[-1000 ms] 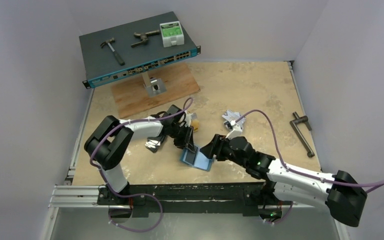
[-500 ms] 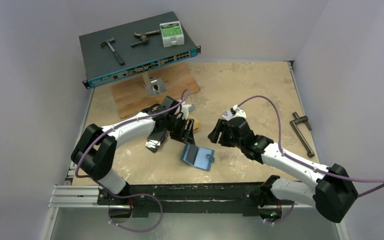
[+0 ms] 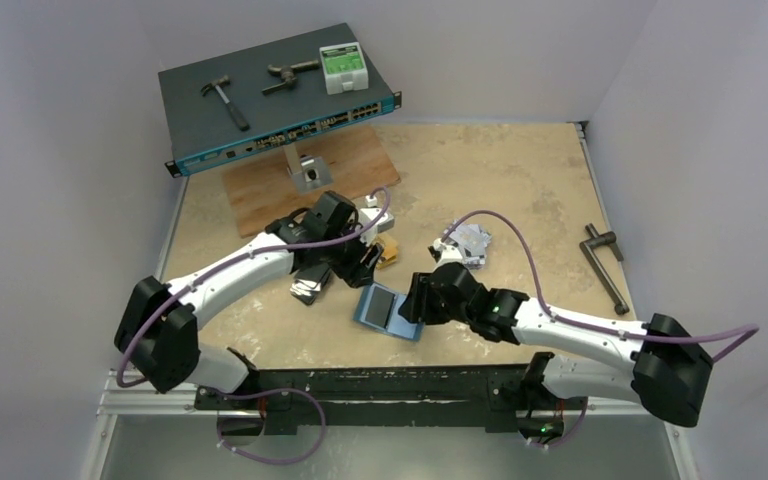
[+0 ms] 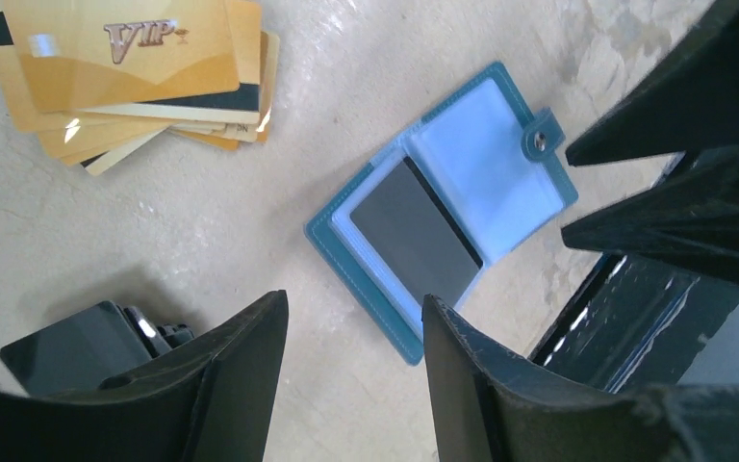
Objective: Put the credit cards into the card holder
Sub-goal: Pick up the credit card from the center of the board.
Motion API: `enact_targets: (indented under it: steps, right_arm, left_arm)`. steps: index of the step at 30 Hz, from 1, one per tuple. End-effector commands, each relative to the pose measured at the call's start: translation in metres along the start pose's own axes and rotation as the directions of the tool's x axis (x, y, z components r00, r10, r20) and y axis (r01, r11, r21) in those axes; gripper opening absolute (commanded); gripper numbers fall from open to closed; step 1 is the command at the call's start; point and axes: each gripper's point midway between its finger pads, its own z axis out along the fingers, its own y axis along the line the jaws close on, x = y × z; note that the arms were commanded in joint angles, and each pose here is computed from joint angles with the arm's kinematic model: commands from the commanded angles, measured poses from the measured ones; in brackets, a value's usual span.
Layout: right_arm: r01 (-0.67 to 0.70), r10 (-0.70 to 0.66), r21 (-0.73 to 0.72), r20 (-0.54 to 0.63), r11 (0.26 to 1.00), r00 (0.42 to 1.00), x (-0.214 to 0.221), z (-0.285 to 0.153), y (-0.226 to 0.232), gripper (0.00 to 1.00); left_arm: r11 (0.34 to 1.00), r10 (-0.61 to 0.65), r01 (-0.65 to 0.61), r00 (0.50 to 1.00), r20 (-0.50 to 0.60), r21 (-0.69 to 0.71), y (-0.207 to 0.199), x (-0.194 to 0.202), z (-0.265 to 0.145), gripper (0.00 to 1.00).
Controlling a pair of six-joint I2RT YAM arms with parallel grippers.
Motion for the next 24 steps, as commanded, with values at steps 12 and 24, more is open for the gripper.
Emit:
enact_targets:
  steps: [12,24]
  right_arm:
    - [-0.077,0.079,0.039,-0.048,0.996,0.996,0.037,0.028,-0.025,0.46]
    - [-0.136,0.136,-0.001,-0.049,0.991,0.99,0.043,0.019,-0.026,0.46]
  left_arm:
    - [0.681,0.731,-0.729,0.683,0.001,0.062,-0.025,0.03,-0.034,0.5]
    - [0.64,0.755,-0.761,0.649,0.098,0.109,-0.039,0.044,0.02,0.5]
